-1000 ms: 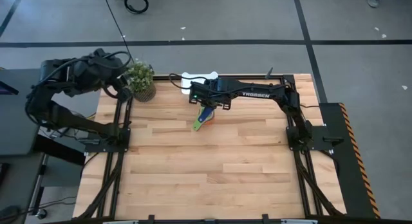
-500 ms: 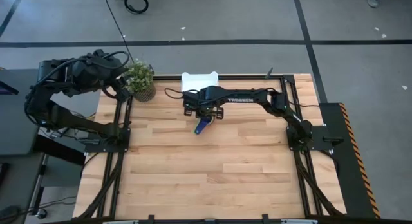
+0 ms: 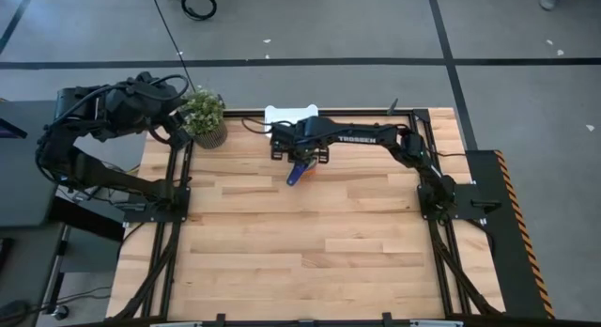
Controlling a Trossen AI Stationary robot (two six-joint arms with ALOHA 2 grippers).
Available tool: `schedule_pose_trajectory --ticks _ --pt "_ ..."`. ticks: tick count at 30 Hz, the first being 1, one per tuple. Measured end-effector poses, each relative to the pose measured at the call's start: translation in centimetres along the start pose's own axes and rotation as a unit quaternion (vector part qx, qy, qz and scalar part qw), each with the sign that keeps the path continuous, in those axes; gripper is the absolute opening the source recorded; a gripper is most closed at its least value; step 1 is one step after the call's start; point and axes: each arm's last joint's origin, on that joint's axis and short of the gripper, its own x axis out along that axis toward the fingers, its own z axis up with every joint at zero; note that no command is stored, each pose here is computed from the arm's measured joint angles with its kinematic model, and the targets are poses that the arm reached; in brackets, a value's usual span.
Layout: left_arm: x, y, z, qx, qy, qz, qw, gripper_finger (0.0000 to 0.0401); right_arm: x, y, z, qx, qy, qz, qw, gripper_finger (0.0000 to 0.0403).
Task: Nest measuring cups in basket
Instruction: Stack the violet measuring cup on top of the green measuring cup
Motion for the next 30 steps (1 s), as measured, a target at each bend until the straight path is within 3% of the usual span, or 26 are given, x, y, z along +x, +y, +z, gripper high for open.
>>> schedule_pose_trajectory --ticks 11,24,30 --pt "0.0 0.0 0.0 0.000 0.000 0.000 1.000 0.0111 0.1 -1.2 1.5 -0.007 -0.005 -0.047 0.999 0.0016" --pt "0.0 0.0 0.0 0.013 0.000 0.000 1.000 0.0111 0.4 -1.1 3.1 -0.019 0.018 -0.019 0.999 0.0016" --pt "0.0 0.0 0.0 0.016 0.000 0.000 1.000 0.0111 0.4 -1.2 3.2 -0.033 0.042 -0.011 0.998 0.0064"
